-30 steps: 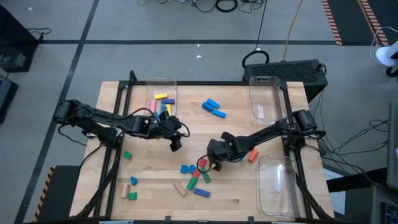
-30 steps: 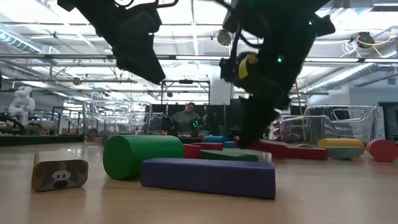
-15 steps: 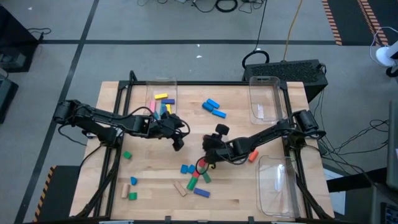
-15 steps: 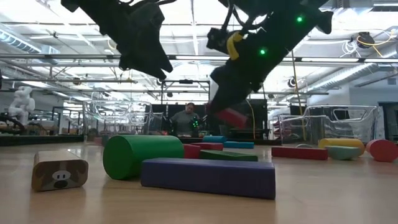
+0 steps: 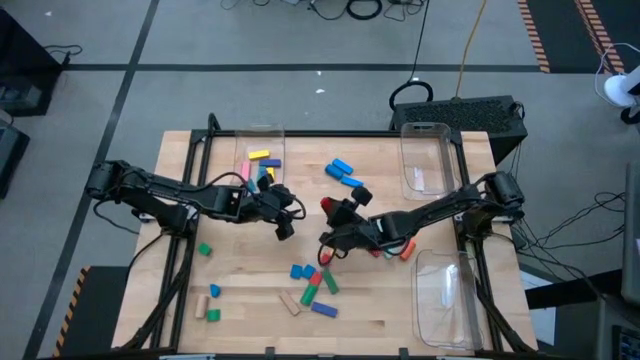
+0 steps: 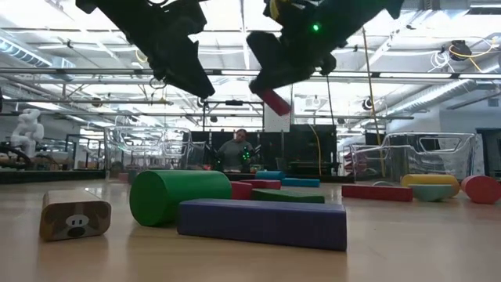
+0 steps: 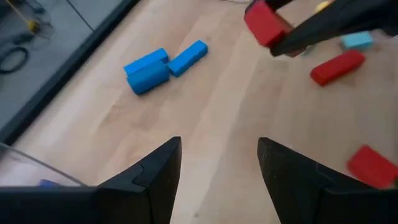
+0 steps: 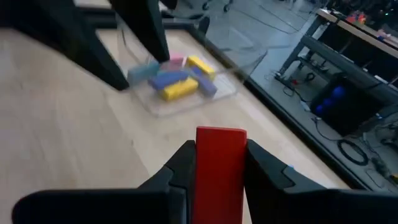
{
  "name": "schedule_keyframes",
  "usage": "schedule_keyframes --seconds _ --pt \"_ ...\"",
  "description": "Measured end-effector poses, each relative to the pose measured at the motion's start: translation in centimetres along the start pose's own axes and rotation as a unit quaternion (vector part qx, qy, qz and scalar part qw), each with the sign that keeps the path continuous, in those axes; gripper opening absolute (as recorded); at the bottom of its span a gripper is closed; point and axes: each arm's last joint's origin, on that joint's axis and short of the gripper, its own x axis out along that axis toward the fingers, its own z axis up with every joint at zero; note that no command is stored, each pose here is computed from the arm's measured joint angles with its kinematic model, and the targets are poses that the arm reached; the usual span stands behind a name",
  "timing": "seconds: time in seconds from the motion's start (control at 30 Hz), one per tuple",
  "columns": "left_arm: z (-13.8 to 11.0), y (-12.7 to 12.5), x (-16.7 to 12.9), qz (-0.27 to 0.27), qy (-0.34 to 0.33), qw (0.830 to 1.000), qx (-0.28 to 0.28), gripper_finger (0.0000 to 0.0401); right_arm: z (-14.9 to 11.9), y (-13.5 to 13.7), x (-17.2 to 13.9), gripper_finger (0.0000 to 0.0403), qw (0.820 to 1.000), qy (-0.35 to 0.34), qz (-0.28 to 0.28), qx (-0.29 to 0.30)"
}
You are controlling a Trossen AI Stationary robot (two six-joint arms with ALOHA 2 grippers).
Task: Sort blocks by size
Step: Put the red rectangle block into the top left transparent bin
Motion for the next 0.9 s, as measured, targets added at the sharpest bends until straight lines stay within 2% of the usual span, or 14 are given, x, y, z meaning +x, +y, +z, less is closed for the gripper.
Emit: schedule_keyframes --seconds 0.1,0.2,0.37,0.53,0.73,0.9 --pt "0.0 -0.1 -0.1 0.021 -0.006 1.000 0.018 0.0214 0.8 -0.3 0.2 0.0076 0.999 -0.004 0.044 0.013" --pt "0.0 -0.4 -0.2 0.025 -0.009 0.998 0.057 0.0214 1.6 -0.5 0.3 0.0076 0.993 -0.008 0.119 0.015" --pt "-0.1 -0.8 -0.3 -0.020 -0.006 0.996 0.082 0.0214 2.4 -0.6 0.7 0.0076 0.974 -0.026 0.225 -0.028" --pt "-0.2 -1.3 -0.4 -0.084 0.002 0.990 0.115 0.0214 2.7 -0.6 0.8 0.0076 0.938 -0.047 0.330 -0.090" --pt "0.0 -1.5 -0.4 -0.116 -0.011 0.980 0.161 0.0214 3.2 -0.8 0.4 0.0076 0.916 -0.067 0.378 -0.114" --pt "0.6 -2.0 -0.6 -0.176 -0.054 0.962 0.203 0.0214 4.4 -1.4 -1.0 0.0076 0.877 -0.116 0.442 -0.149"
